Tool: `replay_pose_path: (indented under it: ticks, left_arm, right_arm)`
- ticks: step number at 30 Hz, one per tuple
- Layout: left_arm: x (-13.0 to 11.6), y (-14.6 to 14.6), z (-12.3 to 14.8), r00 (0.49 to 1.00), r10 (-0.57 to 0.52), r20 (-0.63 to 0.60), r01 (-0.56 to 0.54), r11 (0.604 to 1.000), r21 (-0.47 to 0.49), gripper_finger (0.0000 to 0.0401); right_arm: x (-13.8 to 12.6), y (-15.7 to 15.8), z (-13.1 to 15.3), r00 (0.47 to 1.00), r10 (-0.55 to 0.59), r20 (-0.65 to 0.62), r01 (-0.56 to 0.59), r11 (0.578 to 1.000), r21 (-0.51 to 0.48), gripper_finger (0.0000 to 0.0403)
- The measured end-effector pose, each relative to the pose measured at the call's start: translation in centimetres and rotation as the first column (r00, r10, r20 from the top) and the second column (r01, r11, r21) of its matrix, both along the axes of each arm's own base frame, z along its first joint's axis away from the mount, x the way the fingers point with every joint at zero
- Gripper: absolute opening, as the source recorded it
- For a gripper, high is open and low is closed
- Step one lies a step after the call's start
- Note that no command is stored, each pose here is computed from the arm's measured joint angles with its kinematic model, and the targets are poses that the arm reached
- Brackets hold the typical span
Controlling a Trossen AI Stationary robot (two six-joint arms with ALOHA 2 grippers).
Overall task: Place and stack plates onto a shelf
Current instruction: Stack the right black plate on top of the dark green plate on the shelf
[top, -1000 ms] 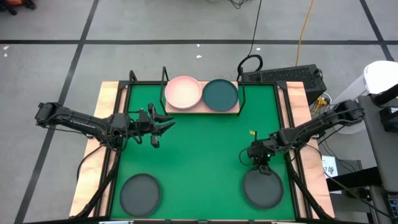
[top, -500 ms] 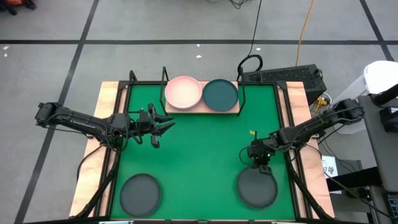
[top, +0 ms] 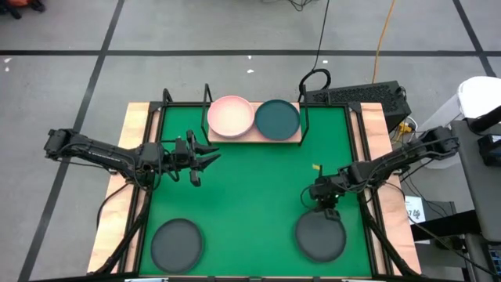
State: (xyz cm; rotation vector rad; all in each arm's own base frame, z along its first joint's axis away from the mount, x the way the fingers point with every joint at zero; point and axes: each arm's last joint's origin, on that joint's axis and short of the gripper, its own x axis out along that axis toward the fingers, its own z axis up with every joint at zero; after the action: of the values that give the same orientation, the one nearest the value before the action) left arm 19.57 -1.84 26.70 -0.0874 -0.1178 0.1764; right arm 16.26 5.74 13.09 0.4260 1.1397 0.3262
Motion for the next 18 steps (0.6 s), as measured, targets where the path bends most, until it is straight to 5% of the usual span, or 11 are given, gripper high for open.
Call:
replay_pose_path:
  ticks: [5,9,13,18]
  left_arm:
    - [0.0,0.0,0.0,1.000,0.001,0.001,-0.001,1.000,0.000,0.0110]
    - [0.0,0.0,0.0,1.000,0.004,0.001,-0.004,1.000,0.001,0.0110]
    - [0.0,0.0,0.1,1.000,0.005,0.008,-0.005,1.000,0.001,0.0110]
    - [0.0,0.0,0.1,1.000,0.005,0.007,-0.005,1.000,0.000,0.0110]
  right_arm:
    - [1.6,0.1,2.0,0.992,0.033,0.121,-0.027,0.999,-0.047,0.0001]
    - [3.6,-1.2,4.6,0.961,-0.033,0.276,0.095,0.973,-0.212,0.0001]
    - [6.0,-4.0,8.2,0.870,-0.159,0.467,0.341,0.878,-0.337,0.0001]
    - [7.7,-8.6,13.0,0.696,-0.239,0.677,0.595,0.720,-0.358,0.0000]
